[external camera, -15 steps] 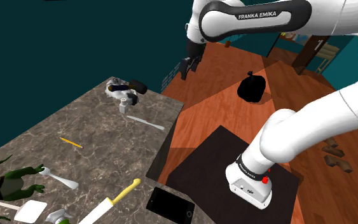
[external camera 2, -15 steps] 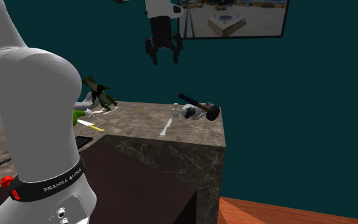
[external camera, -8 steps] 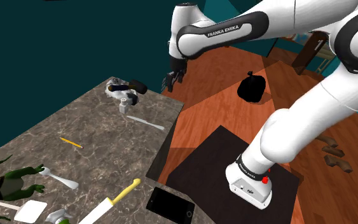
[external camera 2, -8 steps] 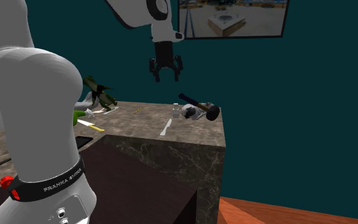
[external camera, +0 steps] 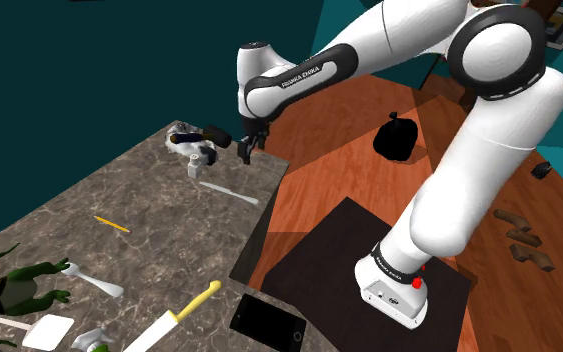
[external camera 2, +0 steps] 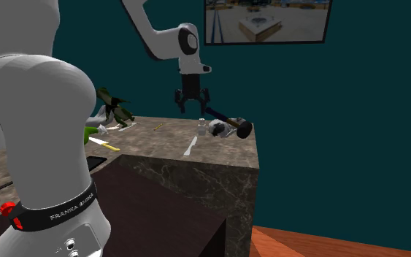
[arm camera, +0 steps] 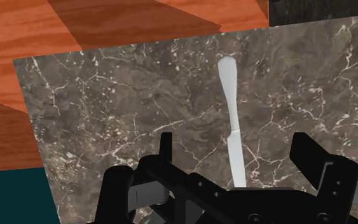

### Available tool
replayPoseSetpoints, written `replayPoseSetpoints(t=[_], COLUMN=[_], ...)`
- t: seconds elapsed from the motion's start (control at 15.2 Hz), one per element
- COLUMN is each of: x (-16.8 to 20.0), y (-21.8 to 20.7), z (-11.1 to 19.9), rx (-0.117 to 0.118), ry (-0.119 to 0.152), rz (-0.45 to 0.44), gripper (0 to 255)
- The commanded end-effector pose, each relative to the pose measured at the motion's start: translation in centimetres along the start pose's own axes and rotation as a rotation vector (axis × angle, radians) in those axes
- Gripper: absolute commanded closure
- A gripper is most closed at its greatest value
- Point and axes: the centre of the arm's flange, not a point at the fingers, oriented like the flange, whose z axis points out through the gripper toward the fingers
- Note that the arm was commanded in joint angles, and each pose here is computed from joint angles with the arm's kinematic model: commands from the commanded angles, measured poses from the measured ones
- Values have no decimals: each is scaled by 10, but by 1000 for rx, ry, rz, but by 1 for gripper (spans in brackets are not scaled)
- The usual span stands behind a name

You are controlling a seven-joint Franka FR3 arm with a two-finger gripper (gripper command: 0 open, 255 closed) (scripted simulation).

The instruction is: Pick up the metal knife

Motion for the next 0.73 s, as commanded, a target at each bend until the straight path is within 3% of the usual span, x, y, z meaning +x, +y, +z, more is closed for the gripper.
replayPoseSetpoints(t=[0.0,0.66], x=[14,82], y=[-9,-45], z=[24,128], rx=[2,9], ry=[-17,-93], rz=[-13,-76], gripper=[0,0])
